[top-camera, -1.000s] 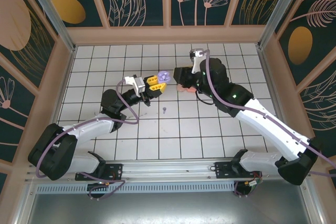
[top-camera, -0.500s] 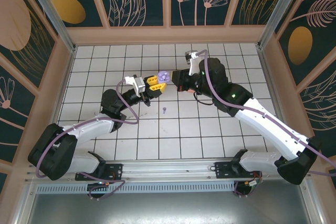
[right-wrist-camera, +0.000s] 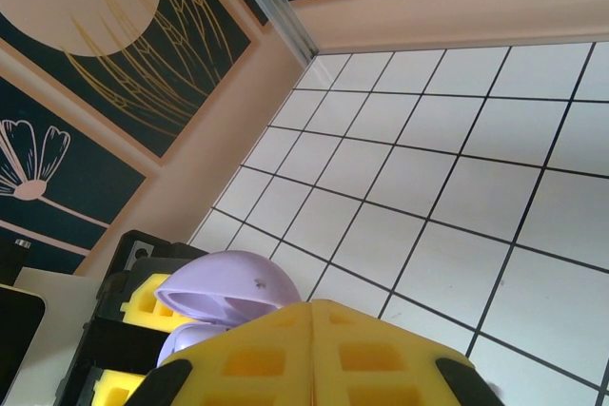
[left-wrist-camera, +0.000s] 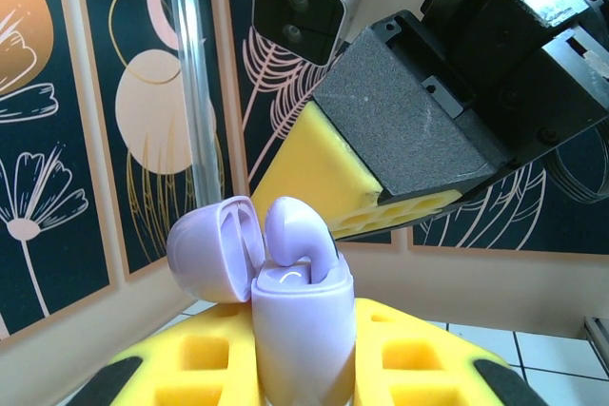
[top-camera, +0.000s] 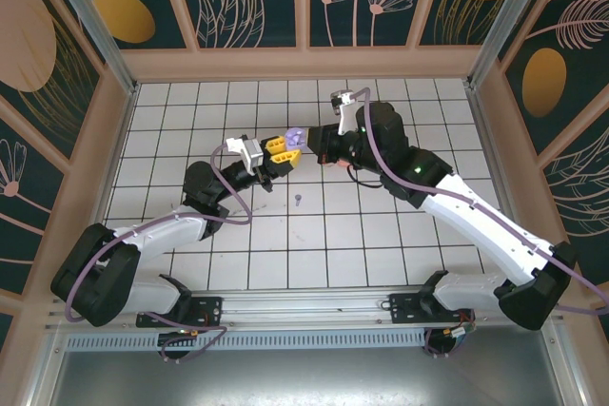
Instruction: Insert wireless bluetooth earbuds into charging case
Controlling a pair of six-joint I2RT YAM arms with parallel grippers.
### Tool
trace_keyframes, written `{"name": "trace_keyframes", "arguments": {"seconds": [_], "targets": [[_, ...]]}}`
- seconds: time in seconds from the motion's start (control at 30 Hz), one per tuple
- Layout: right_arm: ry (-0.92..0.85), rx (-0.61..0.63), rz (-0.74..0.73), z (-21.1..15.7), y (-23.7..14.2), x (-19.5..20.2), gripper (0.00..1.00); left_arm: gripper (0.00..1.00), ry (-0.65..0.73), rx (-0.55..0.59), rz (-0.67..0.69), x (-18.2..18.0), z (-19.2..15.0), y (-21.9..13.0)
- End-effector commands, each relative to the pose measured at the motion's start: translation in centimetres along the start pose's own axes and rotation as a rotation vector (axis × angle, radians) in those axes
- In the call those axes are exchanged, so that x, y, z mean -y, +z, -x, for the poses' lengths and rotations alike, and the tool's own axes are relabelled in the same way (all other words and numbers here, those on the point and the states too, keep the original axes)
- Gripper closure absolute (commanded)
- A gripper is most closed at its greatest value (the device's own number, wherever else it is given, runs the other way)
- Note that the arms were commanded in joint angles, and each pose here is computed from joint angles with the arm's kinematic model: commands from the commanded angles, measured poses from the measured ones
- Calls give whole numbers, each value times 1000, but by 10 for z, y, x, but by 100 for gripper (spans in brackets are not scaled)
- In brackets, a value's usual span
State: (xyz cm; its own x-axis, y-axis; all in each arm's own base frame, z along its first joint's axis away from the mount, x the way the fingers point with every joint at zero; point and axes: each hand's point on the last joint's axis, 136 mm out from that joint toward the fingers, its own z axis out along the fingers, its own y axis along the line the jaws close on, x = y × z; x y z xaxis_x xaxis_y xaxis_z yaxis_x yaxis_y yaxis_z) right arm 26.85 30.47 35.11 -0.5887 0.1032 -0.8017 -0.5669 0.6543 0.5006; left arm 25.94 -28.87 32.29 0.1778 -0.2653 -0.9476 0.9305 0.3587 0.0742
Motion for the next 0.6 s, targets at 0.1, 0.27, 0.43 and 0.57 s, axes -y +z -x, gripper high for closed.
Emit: {"name": "trace_keyframes", "arguments": {"seconds": [0.1, 0.27, 0.43, 0.57], "targets": [[-4, 50, 60, 19, -2, -18, 92, 100, 14, 22, -29, 4, 9, 6], [-5, 54, 54, 20, -3, -17, 92, 100, 13, 23, -30, 3, 9, 6], [-6, 57, 51, 20, -2, -17, 92, 100, 10, 23, -31, 3, 9, 6], [-6, 58, 52, 21, -2, -17, 92, 100, 10, 25, -34, 4, 10, 6]]}}
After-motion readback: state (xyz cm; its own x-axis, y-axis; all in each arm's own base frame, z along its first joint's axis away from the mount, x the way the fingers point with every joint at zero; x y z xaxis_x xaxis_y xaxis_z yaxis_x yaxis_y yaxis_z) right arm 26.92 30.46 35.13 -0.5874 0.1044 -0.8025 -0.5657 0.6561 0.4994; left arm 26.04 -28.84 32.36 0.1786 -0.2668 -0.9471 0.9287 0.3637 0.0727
